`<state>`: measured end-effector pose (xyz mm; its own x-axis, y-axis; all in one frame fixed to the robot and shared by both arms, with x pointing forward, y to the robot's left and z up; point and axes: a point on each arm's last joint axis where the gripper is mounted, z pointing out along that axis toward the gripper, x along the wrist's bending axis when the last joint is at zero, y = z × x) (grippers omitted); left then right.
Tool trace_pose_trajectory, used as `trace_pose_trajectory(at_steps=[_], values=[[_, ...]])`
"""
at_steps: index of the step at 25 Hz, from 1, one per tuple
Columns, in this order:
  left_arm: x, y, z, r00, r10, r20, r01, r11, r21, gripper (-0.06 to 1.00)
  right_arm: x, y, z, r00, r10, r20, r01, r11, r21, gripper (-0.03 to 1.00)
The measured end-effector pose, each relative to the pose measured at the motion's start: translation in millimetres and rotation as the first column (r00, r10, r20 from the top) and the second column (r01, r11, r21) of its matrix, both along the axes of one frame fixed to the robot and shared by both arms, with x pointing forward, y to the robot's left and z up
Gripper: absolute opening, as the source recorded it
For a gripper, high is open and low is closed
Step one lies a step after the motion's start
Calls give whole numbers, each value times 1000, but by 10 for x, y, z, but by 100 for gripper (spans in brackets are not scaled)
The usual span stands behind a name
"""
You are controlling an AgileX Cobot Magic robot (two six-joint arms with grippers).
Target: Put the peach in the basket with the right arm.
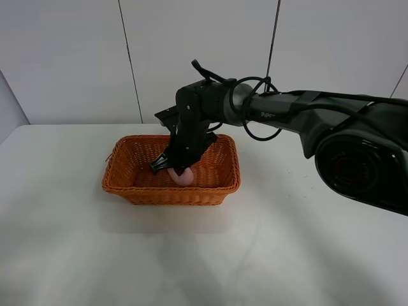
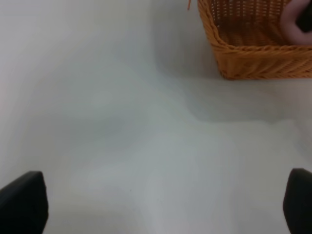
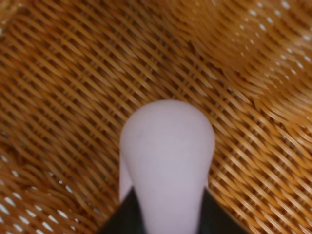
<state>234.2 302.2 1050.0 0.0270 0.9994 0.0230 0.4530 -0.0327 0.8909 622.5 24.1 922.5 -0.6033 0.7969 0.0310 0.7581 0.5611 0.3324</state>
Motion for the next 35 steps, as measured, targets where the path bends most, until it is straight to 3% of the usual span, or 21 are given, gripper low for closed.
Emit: trace_pose_trajectory(at_steps=[4, 8, 16, 19, 29, 35], values=[[0, 0, 0, 1000, 0, 0, 0, 1000, 0, 99, 2, 1, -6, 1000, 0, 0, 0, 1000, 0, 55], [0, 0, 0, 1000, 0, 0, 0, 1000, 0, 99, 25, 21, 123, 1000, 1, 1, -1, 1000, 1, 68], [0, 0, 0, 1000, 0, 0, 0, 1000, 0, 99, 127, 83, 1044, 994, 0, 109, -6, 998, 62, 69], [0, 0, 0, 1000, 0, 0, 0, 1000, 0, 99, 152, 74, 1255, 987, -23, 159, 8, 995, 98, 69], [0, 0, 0, 1000, 0, 0, 0, 1000, 0, 99, 361, -231, 1273, 984, -98, 145, 87, 993, 85, 70], [0, 0, 0, 1000, 0, 0, 0, 1000, 0, 99, 790, -944, 1273, 956, -255, 147, 245, 966, 85, 70]])
